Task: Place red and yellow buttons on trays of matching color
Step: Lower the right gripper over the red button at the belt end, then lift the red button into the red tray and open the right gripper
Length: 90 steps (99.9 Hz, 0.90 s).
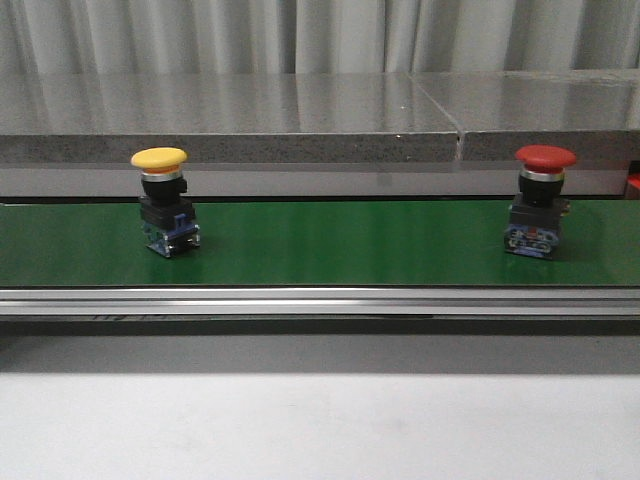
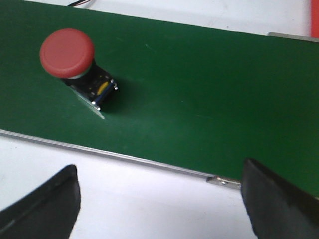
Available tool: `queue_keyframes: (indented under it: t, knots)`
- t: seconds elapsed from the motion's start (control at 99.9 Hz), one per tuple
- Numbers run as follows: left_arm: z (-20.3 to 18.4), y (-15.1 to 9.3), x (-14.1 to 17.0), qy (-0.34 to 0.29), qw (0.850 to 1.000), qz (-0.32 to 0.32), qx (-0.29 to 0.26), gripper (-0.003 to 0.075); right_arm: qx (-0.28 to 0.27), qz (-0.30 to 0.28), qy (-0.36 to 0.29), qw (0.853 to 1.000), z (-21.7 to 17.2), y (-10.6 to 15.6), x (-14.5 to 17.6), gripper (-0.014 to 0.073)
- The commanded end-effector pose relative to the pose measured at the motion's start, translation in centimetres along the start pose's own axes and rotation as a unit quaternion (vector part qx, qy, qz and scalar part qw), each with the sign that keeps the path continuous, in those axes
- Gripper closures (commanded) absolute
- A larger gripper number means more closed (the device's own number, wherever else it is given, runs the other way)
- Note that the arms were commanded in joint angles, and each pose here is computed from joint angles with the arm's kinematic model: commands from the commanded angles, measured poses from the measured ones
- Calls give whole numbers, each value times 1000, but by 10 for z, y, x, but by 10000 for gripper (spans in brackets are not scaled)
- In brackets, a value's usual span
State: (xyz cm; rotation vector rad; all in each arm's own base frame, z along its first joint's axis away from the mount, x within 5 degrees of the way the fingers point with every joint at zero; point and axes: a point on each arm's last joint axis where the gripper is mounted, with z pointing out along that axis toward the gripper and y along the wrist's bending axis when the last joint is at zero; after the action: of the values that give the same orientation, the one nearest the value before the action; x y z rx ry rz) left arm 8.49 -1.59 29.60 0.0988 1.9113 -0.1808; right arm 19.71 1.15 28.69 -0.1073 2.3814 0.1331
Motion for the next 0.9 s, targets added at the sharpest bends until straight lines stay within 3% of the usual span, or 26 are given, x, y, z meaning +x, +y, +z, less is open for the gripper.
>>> queue_keyframes:
  t: [0.0,0.711,0.781,0.891]
  knots:
    - [-4,-1,-16,-48,999,-5,5,739,-6,-13,-21,1000,5,3,-20,-50]
    - [-4,-1,-16,-48,999,-5,5,739,-16,-19,29,999,78,4,-64,-45]
    - [-4,-1,-16,-48,999,-5,5,739,-16,-18,32,999,82,4,-65,3]
    - [-4,-1,-16,-48,999,-5,5,739,-17,-18,37,999,83,4,-65,187]
